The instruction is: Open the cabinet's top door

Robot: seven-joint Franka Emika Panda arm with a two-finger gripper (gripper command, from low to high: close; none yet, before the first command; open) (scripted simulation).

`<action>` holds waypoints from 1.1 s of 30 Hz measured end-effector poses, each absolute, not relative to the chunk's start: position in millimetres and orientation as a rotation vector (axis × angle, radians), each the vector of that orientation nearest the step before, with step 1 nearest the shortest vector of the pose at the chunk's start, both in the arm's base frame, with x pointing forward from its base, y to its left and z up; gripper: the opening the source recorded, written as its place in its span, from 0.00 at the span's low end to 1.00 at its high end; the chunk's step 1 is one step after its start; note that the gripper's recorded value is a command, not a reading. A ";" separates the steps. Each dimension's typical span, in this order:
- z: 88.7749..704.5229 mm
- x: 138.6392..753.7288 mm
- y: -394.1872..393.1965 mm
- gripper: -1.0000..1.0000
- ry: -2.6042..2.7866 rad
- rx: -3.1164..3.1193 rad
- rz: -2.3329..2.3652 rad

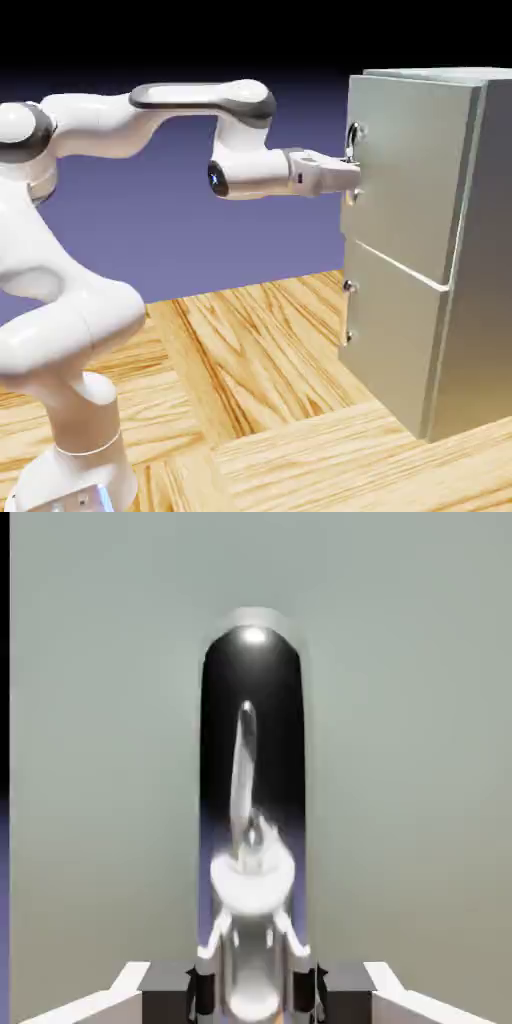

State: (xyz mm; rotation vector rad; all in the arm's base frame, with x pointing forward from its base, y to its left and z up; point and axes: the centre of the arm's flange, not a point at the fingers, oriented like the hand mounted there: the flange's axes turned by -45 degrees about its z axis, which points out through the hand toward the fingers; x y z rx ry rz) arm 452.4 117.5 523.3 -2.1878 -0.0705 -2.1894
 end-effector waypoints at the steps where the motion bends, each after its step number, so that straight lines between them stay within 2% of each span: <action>1: 523.3 450.3 116.1 0.00 -0.080 -2.183 -2.185; 15: 523.3 387.7 58.6 0.00 -0.377 -2.021 -2.021; 33: 523.2 329.4 -64.2 0.00 -0.772 -1.723 -1.722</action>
